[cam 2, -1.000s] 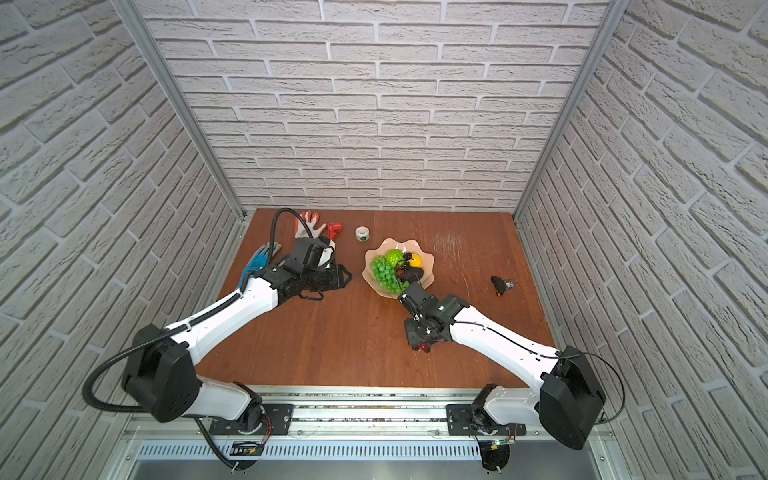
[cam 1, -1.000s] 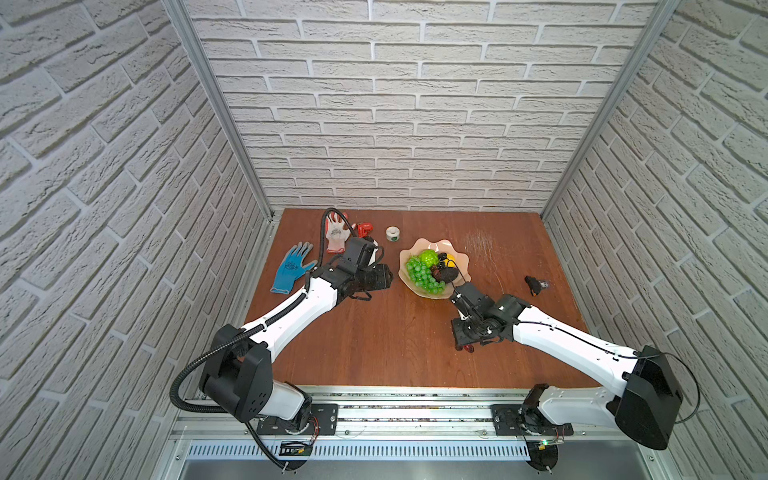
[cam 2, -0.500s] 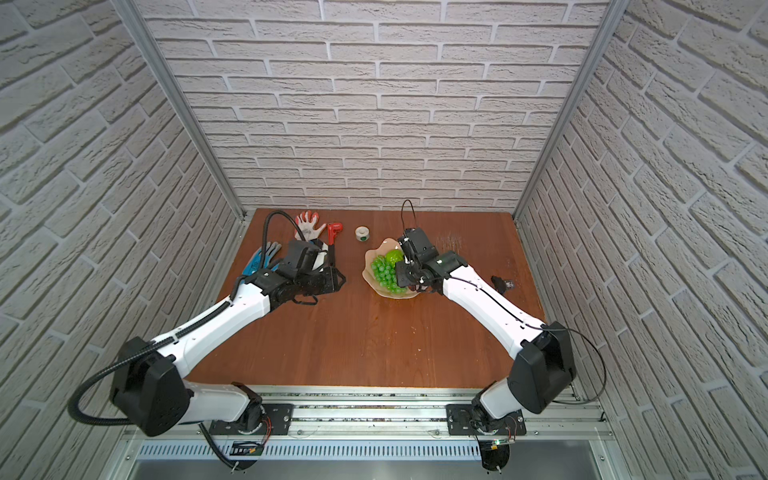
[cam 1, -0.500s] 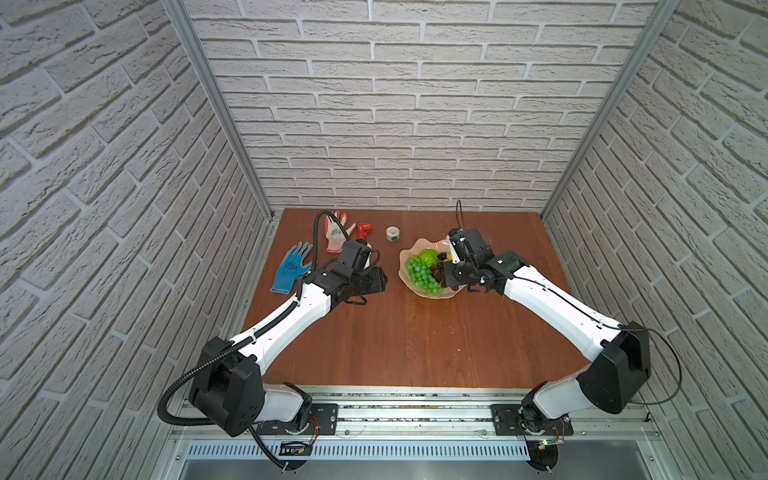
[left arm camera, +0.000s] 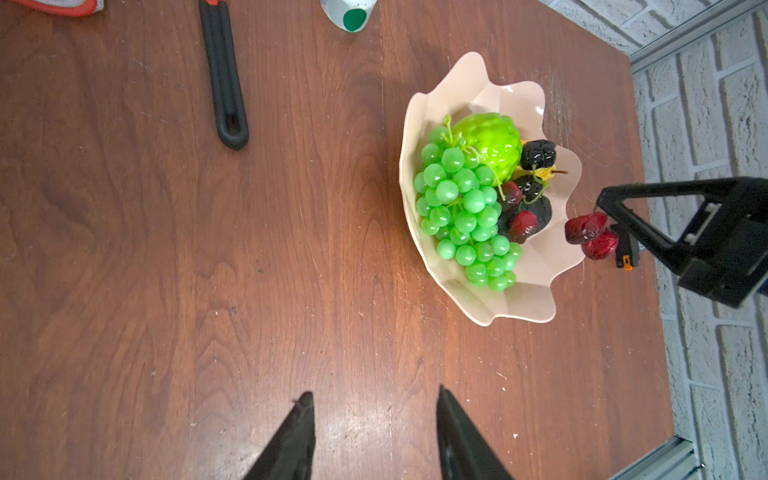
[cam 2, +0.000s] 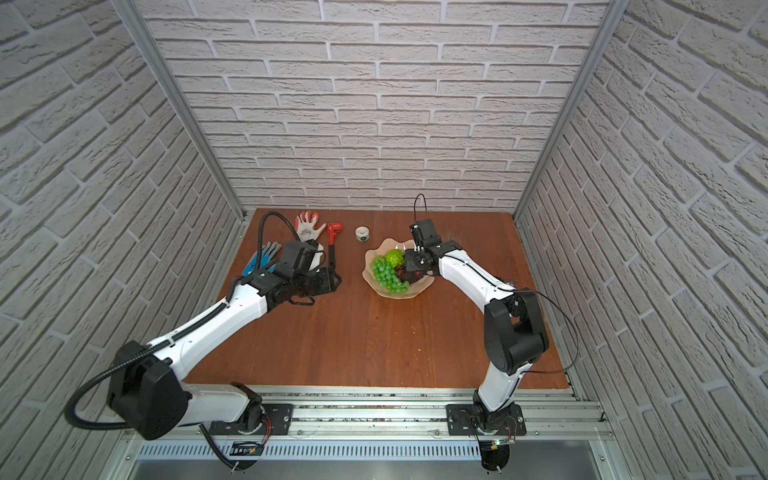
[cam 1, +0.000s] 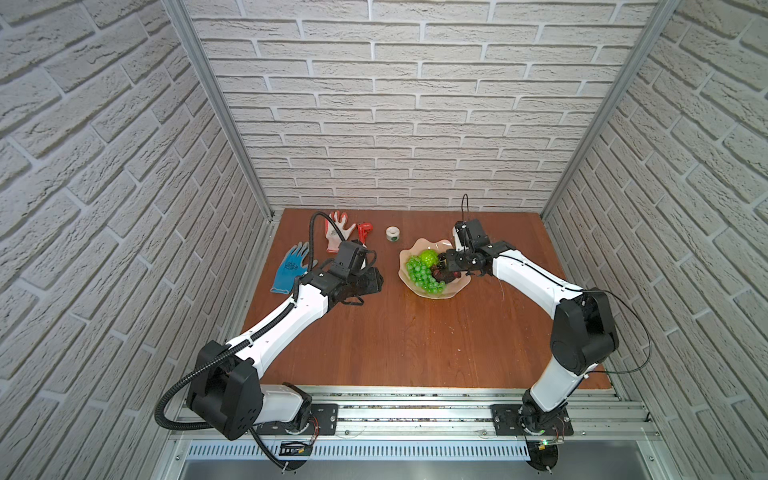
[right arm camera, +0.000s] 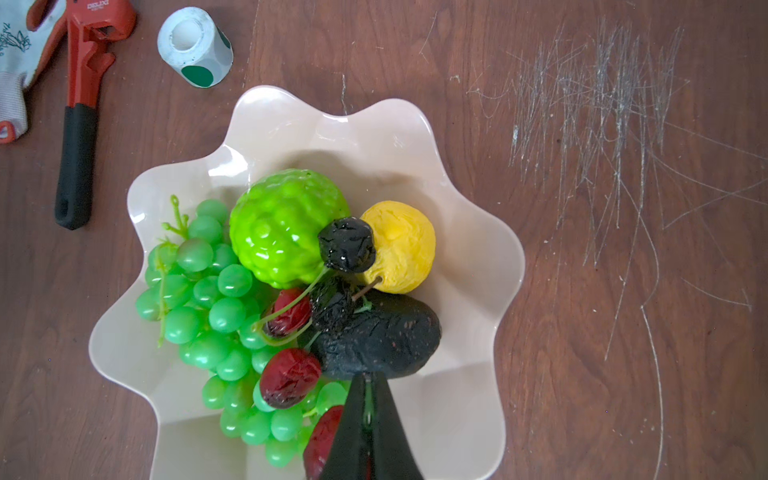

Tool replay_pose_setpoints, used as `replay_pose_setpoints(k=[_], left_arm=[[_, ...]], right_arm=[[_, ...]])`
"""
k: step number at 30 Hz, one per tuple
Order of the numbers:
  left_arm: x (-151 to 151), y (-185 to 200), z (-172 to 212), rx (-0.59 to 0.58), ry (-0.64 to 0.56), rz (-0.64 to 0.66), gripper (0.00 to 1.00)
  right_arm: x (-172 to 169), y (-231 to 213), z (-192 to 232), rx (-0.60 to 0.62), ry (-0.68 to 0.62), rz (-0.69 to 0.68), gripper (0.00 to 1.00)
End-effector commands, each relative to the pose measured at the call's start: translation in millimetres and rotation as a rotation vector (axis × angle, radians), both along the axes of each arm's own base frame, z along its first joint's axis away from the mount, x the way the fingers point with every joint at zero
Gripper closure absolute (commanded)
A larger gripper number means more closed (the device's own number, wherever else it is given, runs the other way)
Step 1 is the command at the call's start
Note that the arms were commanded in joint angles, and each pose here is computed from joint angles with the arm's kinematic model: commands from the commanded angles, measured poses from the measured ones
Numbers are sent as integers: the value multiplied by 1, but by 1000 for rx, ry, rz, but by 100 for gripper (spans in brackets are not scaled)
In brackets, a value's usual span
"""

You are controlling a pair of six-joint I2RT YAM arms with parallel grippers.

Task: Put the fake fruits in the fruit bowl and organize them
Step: 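Carry the red cherries over the bowl and release them with the right gripper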

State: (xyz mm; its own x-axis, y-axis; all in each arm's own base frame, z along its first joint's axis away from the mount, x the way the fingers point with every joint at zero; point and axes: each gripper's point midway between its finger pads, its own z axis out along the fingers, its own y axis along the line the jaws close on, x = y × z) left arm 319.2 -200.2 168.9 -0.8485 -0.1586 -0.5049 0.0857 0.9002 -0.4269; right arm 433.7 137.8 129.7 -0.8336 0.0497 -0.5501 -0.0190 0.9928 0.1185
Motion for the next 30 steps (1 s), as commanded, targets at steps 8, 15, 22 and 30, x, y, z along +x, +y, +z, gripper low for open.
replay_pose_setpoints(k=[8, 15, 22, 30], left_arm=[[5, -2, -1, -7, 10, 1, 52], [5, -3, 0, -6, 15, -2, 52], [6, -3, 1, -8, 15, -2, 52], [9, -6, 3, -10, 14, -8, 51]], right_arm=[[1, 12, -20, 53, 11, 32, 95], [-3, 14, -37, 52, 45, 44, 95], [-3, 12, -43, 33, 50, 51, 94], [0, 12, -41, 27, 40, 54, 80]])
